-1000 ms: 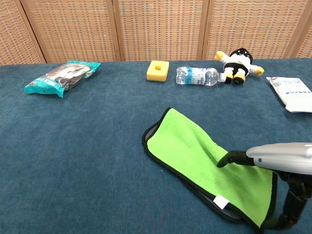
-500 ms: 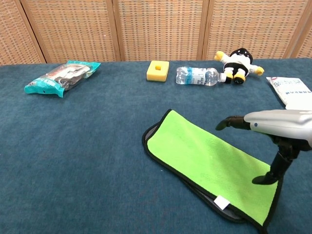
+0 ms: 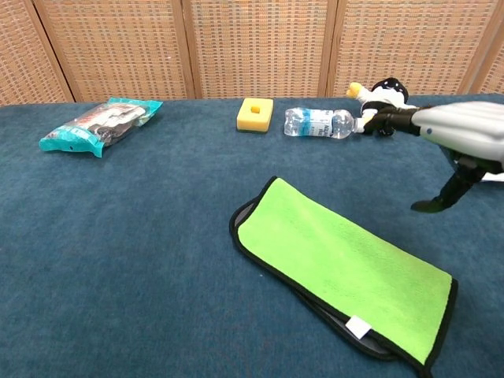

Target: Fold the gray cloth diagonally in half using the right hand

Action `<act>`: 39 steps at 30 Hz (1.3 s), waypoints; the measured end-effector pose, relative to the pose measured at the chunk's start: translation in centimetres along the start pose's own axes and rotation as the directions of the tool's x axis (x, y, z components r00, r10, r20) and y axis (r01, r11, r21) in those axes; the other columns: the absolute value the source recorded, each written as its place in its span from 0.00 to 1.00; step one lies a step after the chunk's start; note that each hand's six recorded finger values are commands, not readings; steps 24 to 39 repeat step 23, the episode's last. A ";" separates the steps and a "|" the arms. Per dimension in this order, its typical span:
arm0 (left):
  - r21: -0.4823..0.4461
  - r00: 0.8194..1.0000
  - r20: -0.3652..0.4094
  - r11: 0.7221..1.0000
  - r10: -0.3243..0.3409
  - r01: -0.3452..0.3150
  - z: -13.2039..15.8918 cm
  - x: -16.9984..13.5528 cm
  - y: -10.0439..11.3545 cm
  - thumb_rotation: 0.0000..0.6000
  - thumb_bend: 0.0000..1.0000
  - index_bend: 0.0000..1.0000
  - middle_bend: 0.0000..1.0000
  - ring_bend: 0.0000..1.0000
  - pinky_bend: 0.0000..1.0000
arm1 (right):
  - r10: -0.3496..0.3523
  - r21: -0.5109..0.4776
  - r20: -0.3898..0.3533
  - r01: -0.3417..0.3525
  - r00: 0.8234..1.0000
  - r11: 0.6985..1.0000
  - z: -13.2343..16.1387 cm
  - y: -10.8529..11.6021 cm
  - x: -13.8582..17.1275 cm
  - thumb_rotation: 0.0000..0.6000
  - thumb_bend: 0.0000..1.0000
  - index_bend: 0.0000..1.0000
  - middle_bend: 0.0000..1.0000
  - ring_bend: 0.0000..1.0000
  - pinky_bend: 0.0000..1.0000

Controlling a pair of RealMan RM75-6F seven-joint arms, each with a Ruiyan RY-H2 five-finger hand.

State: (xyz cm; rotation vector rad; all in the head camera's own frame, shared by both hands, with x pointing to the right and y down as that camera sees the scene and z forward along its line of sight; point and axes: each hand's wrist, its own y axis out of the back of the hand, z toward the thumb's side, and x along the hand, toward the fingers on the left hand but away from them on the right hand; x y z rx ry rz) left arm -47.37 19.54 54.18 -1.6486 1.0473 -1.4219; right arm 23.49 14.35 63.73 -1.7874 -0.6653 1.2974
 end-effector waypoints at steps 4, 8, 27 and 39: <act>0.008 1.000 0.006 1.000 0.000 0.000 0.2 -0.2 -0.2 1.00 0.22 0.00 0.00 0.00 0.00 | -0.161 0.045 0.009 0.160 0.987 0.986 -3.8 1.7 0.3 1.00 0.06 0.02 0.00 0.00 0.00; 0.014 1.000 0.008 1.000 0.003 -0.003 0.3 -0.4 -0.5 1.00 0.22 0.00 0.00 0.00 0.00 | -0.266 0.062 0.051 0.263 0.963 0.963 -8.2 2.5 1.9 1.00 0.00 0.00 0.00 0.00 0.00; 0.040 0.999 0.027 0.999 0.024 -0.025 0.6 -1.3 -1.2 1.00 0.22 0.00 0.00 0.00 0.00 | -0.259 -0.126 0.313 0.310 0.914 0.942 -13.7 1.6 13.9 1.00 0.00 0.00 0.00 0.00 0.00; 0.040 0.999 0.027 0.999 0.024 -0.025 0.6 -1.3 -1.2 1.00 0.22 0.00 0.00 0.00 0.00 | -0.259 -0.126 0.313 0.310 0.914 0.942 -13.7 1.6 13.9 1.00 0.00 0.00 0.00 0.00 0.00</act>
